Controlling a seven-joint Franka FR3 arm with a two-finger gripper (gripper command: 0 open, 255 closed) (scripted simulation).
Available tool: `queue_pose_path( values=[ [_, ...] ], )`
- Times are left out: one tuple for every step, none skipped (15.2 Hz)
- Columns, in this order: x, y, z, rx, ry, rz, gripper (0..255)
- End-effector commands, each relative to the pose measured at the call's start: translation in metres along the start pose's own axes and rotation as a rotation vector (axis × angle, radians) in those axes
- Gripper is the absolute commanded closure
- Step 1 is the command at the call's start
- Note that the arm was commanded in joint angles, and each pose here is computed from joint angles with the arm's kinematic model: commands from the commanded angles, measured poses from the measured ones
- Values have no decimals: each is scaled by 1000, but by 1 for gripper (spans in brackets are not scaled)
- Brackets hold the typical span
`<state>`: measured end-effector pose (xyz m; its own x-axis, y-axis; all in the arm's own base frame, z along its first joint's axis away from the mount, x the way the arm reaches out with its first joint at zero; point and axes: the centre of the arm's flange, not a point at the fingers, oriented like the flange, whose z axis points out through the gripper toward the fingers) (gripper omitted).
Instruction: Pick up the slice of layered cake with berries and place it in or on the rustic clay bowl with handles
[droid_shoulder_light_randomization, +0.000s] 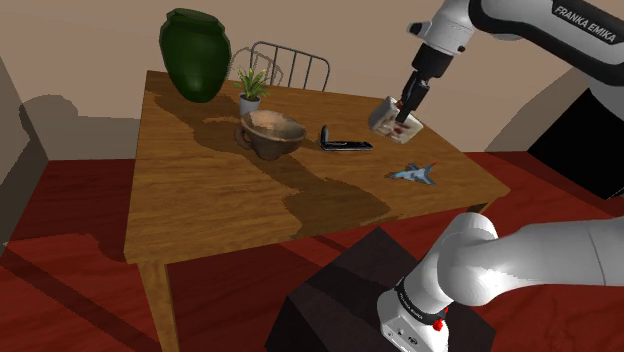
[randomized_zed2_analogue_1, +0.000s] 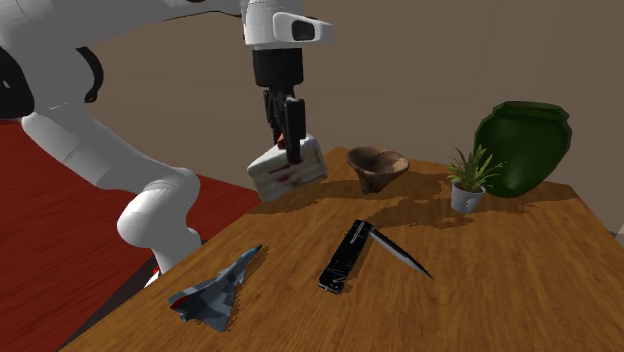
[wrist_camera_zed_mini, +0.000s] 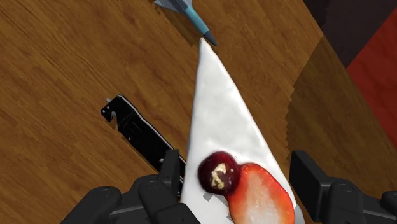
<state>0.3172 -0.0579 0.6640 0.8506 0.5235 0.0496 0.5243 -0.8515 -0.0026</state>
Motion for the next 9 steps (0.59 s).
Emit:
queue_pose_path(
  values=[
    [1,0,-11,0,0,0,255],
    [1,0,-16,0,0,0,255],
    [1,0,-22,0,0,0,255],
    [1,0,-27,0,0,0,255],
    [2,0,-32,0,0,0,255],
    [2,0,-37,0,0,0,255],
    [2,0,-40,0,0,0,255],
    [14,-5,-40,0,0,0,255],
    [26,-11,-40,0,0,0,255]
  ],
)
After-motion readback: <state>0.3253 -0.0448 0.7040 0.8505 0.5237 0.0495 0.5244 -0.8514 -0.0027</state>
